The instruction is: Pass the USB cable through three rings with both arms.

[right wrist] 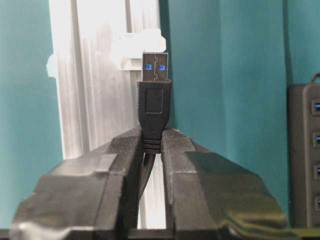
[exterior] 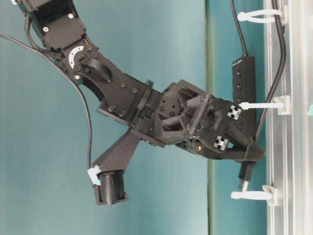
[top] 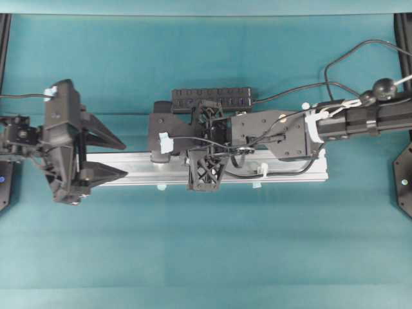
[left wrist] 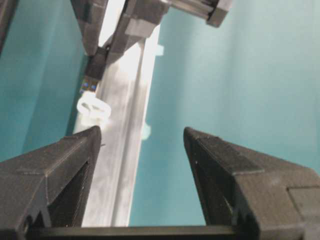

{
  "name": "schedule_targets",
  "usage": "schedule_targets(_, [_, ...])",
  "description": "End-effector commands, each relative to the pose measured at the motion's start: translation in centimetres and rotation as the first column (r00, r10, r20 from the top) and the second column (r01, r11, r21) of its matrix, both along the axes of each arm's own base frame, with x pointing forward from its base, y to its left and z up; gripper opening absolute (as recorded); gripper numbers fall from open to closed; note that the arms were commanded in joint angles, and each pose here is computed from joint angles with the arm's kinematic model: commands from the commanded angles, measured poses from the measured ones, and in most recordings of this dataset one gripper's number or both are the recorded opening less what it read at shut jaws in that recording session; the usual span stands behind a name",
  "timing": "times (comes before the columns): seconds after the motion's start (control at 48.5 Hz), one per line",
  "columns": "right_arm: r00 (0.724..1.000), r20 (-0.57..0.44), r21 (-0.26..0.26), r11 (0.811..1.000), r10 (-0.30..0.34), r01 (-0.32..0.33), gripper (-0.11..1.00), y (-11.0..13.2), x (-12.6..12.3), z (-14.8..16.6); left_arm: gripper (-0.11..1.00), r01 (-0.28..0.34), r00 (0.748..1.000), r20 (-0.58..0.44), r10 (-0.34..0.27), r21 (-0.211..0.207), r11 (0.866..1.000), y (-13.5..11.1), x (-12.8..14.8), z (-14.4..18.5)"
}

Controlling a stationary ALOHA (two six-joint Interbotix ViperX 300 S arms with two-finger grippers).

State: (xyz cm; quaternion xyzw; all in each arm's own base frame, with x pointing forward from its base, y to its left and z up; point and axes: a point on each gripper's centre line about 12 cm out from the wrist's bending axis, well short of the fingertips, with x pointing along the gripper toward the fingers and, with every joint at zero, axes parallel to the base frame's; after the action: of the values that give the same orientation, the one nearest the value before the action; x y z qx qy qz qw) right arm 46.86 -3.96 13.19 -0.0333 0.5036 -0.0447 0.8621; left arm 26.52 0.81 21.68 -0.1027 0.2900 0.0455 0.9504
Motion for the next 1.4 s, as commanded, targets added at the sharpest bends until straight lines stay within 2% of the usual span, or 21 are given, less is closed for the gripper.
schedule_targets(0.0, [1.0,0.013,-0.01,1.0,0.01,-0.01,-0.06,-0.2,0.3,0.3,0.74,0.005,1.0,0.024,-0.005,0.006,1.0,0.0,-0.1,0.6])
schedule_targets(0.288, [1.0,0.012,-0.009,1.0,0.02,-0.02,-0.06,0.2,0.4,-0.1,0.73,-0.003,1.0,0.017,0.003,0.008,1.0,0.2,-0.2,0.3])
schedule_targets(0.948, [0.995,0.093,-0.006,1.0,0.03,-0.029,-0.06,0.4,2.3,0.2,0.72,-0.01,1.0,-0.011,0.01,0.01,1.0,0.4,-0.5,-0.6])
schedule_targets(1.174, [0.992,0.122,0.001,1.0,0.031,-0.031,-0.06,0.7,2.6,0.4,0.72,-0.047,0.997,-0.063,0.049,0.035,0.998,1.9,-1.1,-2.5])
schedule_targets(1.277, [0.991,0.132,0.007,1.0,0.028,-0.029,-0.06,0.8,2.8,0.5,0.72,-0.044,0.994,-0.092,0.05,0.062,0.997,2.5,-1.2,-3.5])
schedule_targets(1.38, [0.991,0.132,0.007,0.999,0.03,-0.031,-0.06,0.9,2.8,0.4,0.72,-0.036,0.991,-0.124,0.045,0.072,0.997,2.6,-0.8,-4.5])
